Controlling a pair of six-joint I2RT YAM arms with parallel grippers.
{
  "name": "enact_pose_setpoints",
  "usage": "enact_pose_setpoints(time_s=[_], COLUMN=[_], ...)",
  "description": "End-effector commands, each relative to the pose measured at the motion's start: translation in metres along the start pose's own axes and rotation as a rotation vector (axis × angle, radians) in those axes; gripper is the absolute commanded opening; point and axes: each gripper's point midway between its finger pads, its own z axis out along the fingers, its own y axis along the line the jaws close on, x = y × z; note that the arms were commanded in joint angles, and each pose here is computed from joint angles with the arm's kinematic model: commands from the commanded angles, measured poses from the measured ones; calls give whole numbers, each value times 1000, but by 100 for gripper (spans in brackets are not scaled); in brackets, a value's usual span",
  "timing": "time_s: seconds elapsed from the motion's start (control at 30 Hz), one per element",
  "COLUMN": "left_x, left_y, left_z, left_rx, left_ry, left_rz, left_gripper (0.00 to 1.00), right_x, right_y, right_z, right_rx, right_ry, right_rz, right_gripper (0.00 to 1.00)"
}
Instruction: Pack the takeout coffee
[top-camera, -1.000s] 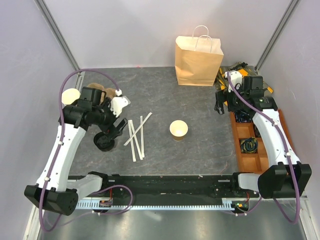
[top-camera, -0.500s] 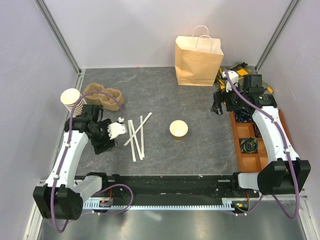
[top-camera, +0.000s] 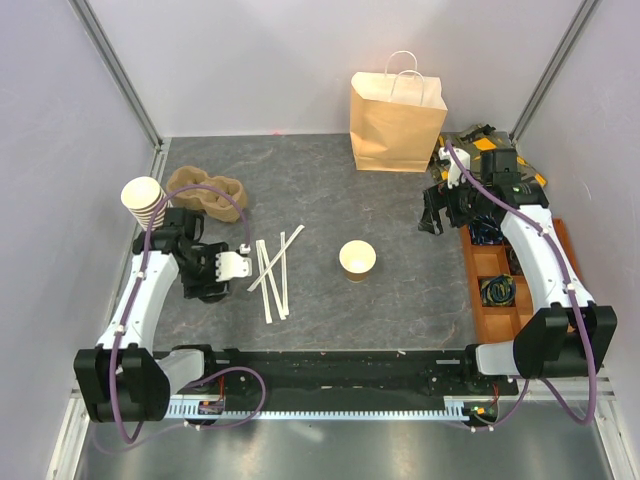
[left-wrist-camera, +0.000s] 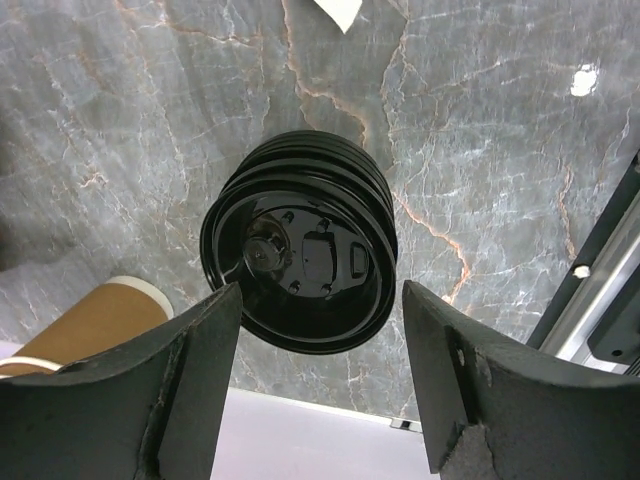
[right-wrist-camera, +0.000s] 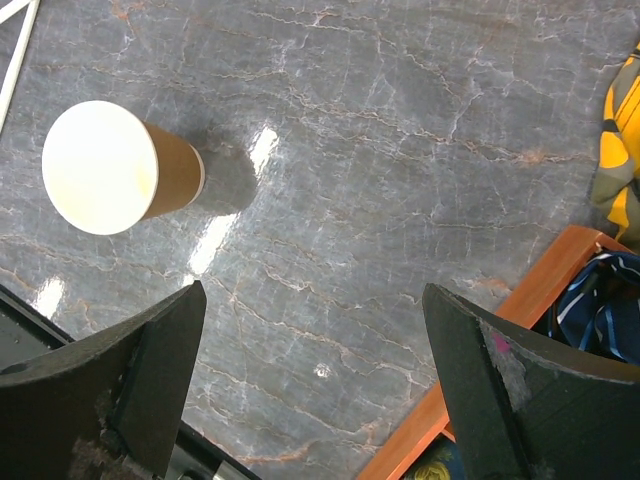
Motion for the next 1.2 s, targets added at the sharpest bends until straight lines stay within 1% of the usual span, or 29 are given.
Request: enact_pose_setpoints(time_s=[0.0, 0.13, 0.33, 0.37, 0.43, 0.47, 0.53, 0.57, 0.63, 0.67, 0.73, 0.77, 1.0, 1.03, 1.17], left_x=[-2, 1, 1, 1, 0, -1, 0, 0, 1, 3, 3, 3, 1, 0, -6], left_y=[-1, 2, 3, 3, 4, 5, 4, 2, 0, -1, -2, -1, -7, -7, -1], left_z=[6, 13, 18, 18, 16, 15, 14, 13, 12, 13, 14, 12, 0, -3, -19], left_rx=[10, -12, -15, -16, -22, -30, -29, -27, -23, -19, -13, -16, 10, 14, -2], left_ry=[-28, -21, -25, -24, -29, -30, -25, -24, -16, -13, -10, -8, -5, -6, -14], left_rz=[79, 77, 73, 74, 74, 79, 83, 91, 95, 95, 97, 98, 93, 90, 77], left_gripper=[73, 75, 68, 63, 57, 51, 45, 40, 37, 33, 28, 23, 8, 3, 2], right_x=[-15, -16, -15, -15, -14, -14, -14, -14, -14, -15, -16, -15, -16, -16, -18], right_y=[3, 1, 2, 2, 2, 2, 2, 2, 2, 2, 2, 2, 3, 5, 7], right_z=[-4, -3, -1, -1, -1, -1, 0, -1, -1, 0, -1, -1, -1, -2, -3], right_rx=[-23, -17, -26, -26, -26, -27, -27, -26, -28, -28, -27, -26, -35, -40, -49], right_ry=[-36, -35, -29, -29, -27, -28, -25, -27, -27, -27, -30, -27, -31, -34, -46], right_rz=[-25, -24, -14, -12, -11, -12, -11, -12, -14, -14, -15, -14, -18, -18, -21], right_gripper=[98, 98, 98, 98, 98, 98, 98, 98, 98, 98, 98, 98, 98, 98, 98])
